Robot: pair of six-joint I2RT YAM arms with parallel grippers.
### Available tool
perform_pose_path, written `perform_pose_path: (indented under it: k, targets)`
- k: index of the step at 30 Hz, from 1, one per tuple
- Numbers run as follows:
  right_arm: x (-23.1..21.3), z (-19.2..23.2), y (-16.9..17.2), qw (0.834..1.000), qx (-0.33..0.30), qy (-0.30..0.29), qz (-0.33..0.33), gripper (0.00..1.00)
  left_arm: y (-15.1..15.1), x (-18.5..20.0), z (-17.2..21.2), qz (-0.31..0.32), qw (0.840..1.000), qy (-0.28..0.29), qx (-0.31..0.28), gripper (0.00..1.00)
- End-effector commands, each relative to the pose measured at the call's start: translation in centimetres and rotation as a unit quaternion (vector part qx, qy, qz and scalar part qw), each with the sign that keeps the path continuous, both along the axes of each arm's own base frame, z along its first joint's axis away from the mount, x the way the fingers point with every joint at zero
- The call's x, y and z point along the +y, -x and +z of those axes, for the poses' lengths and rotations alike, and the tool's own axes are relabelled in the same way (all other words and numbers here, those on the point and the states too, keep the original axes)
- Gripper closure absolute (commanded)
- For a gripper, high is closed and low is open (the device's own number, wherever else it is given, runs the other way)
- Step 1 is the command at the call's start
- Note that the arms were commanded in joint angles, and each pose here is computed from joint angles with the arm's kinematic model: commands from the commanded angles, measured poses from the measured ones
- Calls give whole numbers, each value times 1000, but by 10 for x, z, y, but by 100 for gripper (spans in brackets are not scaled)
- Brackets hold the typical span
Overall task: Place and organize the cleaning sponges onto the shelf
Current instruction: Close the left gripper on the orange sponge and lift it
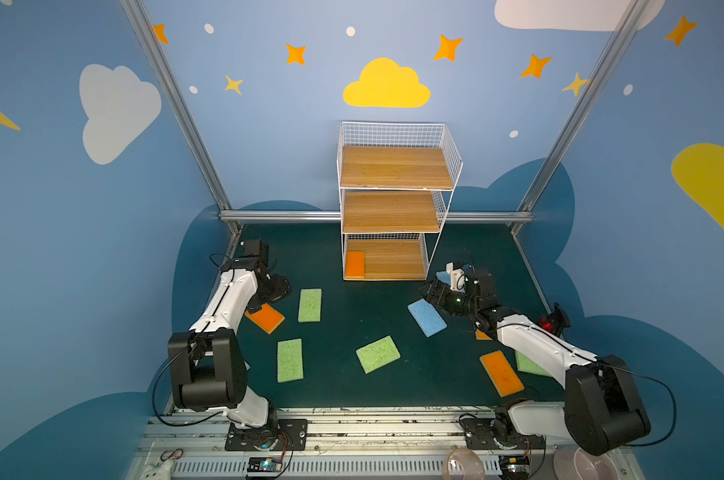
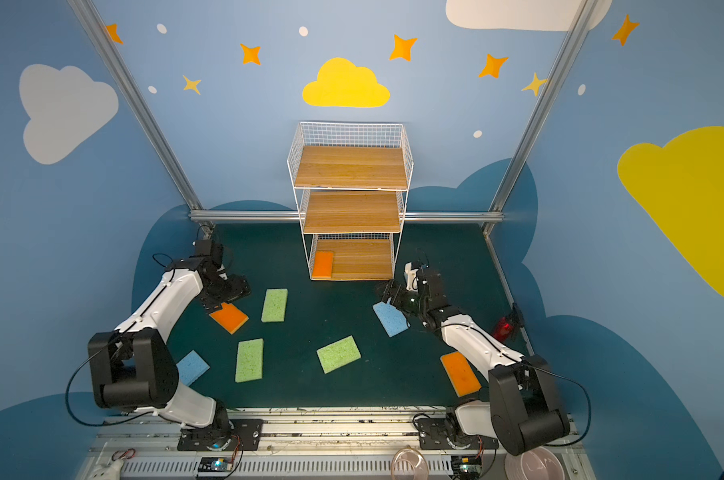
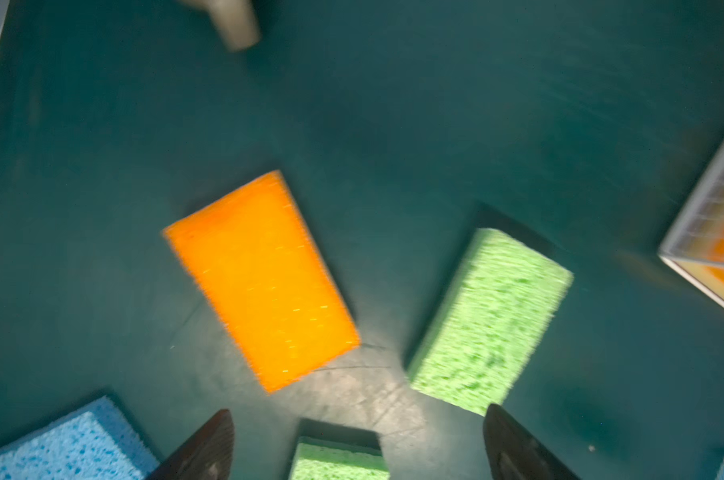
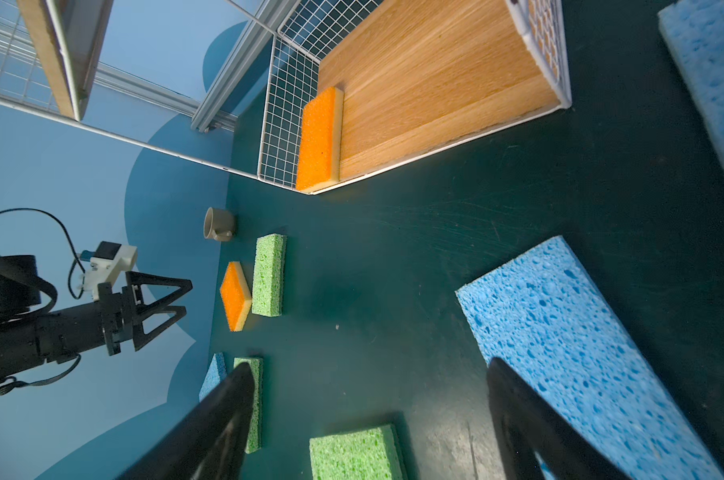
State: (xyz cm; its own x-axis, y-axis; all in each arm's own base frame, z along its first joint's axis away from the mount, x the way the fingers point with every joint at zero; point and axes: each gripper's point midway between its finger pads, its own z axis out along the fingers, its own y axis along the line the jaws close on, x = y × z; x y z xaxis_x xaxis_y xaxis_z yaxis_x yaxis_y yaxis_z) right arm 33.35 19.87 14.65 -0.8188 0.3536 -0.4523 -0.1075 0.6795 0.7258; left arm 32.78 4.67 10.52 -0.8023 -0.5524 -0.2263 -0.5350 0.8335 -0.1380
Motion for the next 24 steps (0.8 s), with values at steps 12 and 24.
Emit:
perform_pose_path:
  k: [12, 24]
  targets:
    - [2, -8, -1, 1000, 7, 3, 7, 14, -18, 24, -61, 68, 996, 24, 47, 1]
    - [1, -11, -5, 1000, 11, 7, 5, 14, -29, 33, -88, 73, 994, 20, 76, 2]
